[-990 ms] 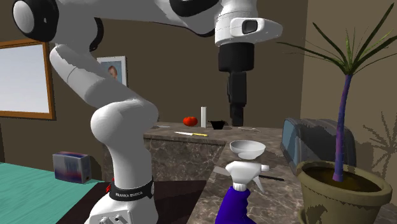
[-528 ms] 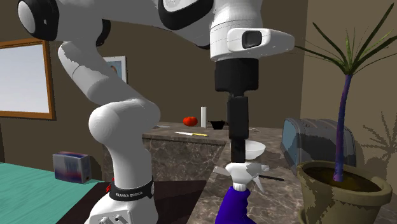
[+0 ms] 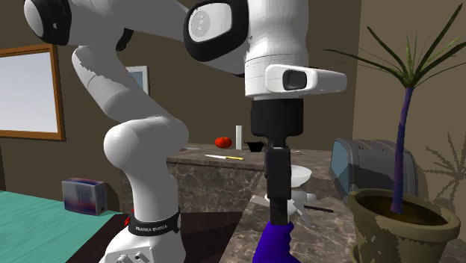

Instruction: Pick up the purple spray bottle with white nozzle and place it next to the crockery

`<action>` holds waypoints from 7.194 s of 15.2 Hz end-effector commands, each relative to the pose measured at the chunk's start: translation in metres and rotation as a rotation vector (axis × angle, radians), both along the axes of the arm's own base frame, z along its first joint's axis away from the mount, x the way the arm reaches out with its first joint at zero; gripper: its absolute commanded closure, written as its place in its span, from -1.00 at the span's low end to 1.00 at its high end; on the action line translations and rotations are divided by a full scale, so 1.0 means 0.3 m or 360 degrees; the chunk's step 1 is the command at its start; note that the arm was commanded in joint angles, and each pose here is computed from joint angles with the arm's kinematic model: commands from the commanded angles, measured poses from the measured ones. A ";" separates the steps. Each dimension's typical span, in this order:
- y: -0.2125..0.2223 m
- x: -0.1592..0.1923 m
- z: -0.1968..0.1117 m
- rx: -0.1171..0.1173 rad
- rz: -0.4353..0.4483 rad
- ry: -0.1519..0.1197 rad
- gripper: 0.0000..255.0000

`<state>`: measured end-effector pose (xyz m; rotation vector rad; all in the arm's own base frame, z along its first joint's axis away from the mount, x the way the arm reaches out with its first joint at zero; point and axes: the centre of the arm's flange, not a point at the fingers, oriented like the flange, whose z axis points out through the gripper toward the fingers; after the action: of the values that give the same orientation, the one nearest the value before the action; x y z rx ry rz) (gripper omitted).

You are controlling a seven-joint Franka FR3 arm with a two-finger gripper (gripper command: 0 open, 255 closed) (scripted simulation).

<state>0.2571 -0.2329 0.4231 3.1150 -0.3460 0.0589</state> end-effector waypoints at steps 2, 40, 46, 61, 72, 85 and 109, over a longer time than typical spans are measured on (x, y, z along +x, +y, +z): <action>0.001 0.003 -0.014 0.0000 0.0000 -0.0001 -1.00; 0.001 0.003 0.373 0.0000 0.0000 -0.0001 1.00; 0.001 0.003 0.479 0.0000 0.0000 -0.0001 1.00; 0.001 0.003 0.743 0.0000 0.0000 -0.0001 1.00; 0.001 0.003 0.937 0.0000 0.0000 -0.0001 1.00; 0.267 0.159 1.038 0.0000 0.0000 -0.0001 1.00; 1.177 0.693 1.042 0.0000 0.0000 -0.0001 1.00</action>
<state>0.4567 0.1111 0.7362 3.1142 -0.3428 0.0599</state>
